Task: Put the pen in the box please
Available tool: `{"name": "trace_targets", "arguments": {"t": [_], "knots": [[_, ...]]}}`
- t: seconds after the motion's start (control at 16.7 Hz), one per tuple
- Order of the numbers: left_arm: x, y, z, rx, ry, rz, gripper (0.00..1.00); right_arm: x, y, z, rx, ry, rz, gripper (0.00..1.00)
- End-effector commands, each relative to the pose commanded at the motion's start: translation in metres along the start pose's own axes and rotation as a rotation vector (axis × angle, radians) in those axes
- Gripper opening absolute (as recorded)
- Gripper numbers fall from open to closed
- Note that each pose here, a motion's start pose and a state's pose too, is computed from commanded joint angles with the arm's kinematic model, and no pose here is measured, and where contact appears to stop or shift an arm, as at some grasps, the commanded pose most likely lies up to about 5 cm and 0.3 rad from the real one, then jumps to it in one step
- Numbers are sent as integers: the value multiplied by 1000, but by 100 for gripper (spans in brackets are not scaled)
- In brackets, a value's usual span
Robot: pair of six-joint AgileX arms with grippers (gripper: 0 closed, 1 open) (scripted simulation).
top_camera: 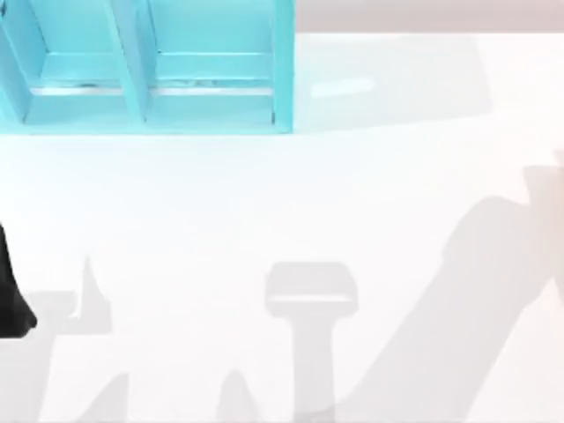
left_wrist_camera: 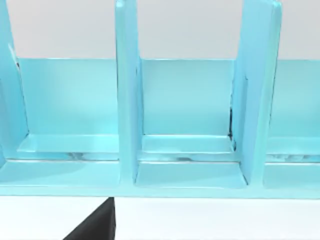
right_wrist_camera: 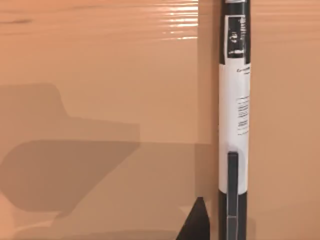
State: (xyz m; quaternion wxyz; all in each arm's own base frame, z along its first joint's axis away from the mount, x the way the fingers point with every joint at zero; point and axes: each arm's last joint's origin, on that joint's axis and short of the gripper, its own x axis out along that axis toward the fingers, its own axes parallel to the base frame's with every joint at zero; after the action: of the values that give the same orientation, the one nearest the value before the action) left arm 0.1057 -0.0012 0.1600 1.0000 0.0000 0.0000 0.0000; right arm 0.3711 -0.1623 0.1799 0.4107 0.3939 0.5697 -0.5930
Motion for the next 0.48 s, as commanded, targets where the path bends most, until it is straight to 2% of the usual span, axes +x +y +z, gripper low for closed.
{"name": "trace_targets", "arguments": {"t": [0.18, 0.48], "knots": [[0, 0, 0, 0, 0, 0, 100, 0, 0, 0, 0, 0, 0, 98], [0, 0, 0, 0, 0, 0, 100, 0, 0, 0, 0, 0, 0, 100]]}}
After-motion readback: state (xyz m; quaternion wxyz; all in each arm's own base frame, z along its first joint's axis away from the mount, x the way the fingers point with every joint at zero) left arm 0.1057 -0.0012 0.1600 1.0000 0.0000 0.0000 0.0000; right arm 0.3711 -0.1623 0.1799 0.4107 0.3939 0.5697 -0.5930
